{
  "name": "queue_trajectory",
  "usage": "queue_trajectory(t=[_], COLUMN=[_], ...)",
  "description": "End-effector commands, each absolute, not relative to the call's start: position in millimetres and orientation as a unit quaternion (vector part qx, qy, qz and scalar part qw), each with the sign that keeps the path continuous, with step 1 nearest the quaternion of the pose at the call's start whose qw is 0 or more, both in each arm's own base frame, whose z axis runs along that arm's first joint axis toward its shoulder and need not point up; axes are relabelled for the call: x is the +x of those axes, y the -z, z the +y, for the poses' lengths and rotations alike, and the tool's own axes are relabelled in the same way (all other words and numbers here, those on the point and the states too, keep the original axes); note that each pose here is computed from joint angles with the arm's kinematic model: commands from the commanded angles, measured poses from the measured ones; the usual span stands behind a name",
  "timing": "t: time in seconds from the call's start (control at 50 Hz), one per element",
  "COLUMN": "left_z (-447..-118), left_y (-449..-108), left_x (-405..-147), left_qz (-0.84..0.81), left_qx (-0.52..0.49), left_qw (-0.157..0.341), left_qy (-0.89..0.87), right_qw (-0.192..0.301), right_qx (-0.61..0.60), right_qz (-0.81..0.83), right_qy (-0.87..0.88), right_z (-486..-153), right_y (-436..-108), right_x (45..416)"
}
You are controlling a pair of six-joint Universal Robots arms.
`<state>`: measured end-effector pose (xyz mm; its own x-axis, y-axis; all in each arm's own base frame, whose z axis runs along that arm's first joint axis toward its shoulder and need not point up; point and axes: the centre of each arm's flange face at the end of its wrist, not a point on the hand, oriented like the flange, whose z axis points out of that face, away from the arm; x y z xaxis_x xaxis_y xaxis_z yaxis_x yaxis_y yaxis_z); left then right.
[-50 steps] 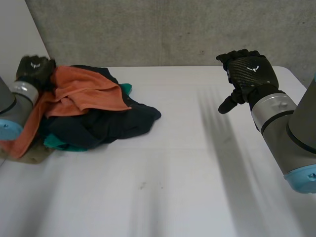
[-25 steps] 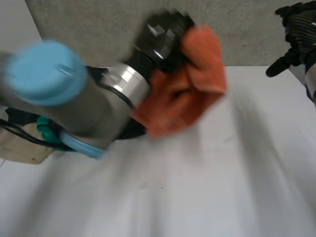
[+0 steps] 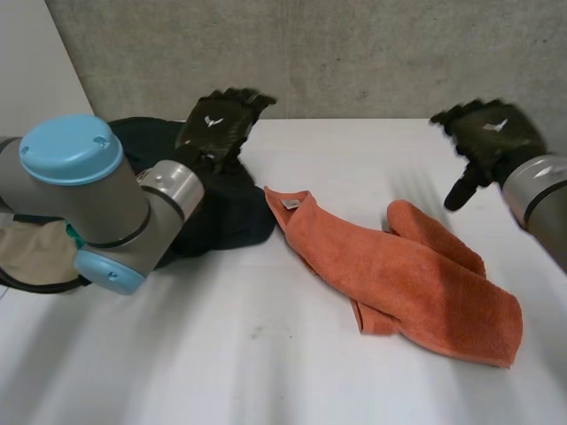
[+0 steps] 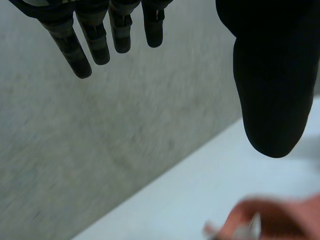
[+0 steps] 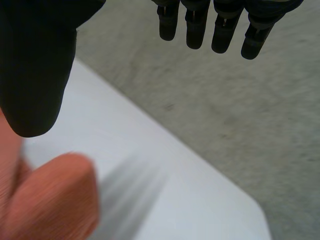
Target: Fold the laundry.
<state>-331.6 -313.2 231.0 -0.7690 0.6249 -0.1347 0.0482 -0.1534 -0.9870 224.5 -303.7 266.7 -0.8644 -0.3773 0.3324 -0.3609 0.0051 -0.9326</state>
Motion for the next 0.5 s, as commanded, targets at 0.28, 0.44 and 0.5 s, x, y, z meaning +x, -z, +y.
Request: queue_trajectory(t=[0.28,0.44,0.5], left_z=[-378.9,-421.3,-436.8], left_y=[-117.3,-115.8,-128.5], left_x=[-318.4,-275.0,-247.5], left_qz=[-0.66,-0.681,-0.684], left_qx=[-0.344,-0.279,-0.242], left_qw=[0.078,-0.005,-0.062], left_qy=[-0.663,-0.677,-0.685], right_qw=[0.016,0.013,0.012], right_qx=[-0.34,-0.34,-0.341], right_qz=[0.728,0.732,0.732], right_qy=[0.595,0.59,0.59], right_z=[-262.9,-264.4,-264.7], right_y=[-194.3,-187.2,-187.0], right_x=[252.2,252.0,252.1])
